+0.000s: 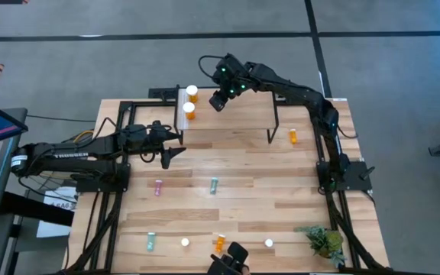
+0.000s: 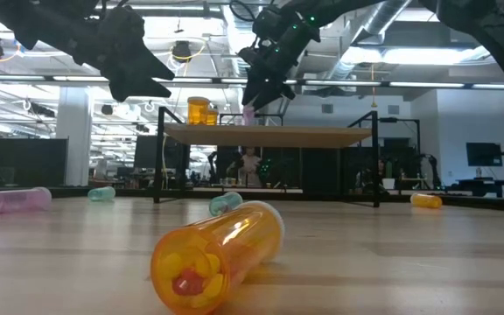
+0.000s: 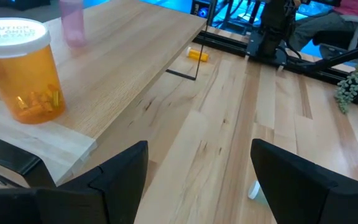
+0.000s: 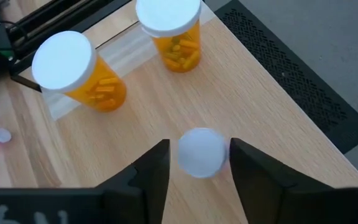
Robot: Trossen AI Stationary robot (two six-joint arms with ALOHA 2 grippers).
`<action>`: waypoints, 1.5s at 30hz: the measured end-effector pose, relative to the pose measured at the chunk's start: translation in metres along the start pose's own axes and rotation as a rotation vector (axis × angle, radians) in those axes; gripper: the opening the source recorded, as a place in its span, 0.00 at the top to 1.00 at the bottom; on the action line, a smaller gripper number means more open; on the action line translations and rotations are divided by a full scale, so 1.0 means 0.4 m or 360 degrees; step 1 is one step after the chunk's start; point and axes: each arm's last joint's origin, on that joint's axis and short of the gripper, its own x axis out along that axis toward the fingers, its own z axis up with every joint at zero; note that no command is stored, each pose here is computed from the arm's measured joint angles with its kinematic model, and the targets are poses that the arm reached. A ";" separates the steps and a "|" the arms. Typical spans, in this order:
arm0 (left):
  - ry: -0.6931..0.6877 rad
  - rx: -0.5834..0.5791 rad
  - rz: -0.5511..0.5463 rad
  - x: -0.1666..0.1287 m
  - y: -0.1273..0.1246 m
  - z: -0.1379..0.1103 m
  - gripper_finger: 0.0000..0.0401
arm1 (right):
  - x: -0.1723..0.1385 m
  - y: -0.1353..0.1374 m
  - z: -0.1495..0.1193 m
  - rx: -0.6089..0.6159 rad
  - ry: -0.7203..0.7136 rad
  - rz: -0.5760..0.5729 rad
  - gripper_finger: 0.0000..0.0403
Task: Pick and place medicine bottles onto shelf by color
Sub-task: Put the top right small pink pill bottle on the shelf
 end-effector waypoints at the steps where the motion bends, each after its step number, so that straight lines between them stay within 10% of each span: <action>1: 0.0000 0.0000 0.0000 0.000 0.000 0.000 0.33 | 0.000 0.000 0.000 0.0000 0.0000 0.0000 0.51; 45: 0.0001 0.0001 -0.0002 0.000 0.000 0.000 0.33 | -0.001 -0.013 -0.006 -0.0018 0.0036 -0.0109 0.58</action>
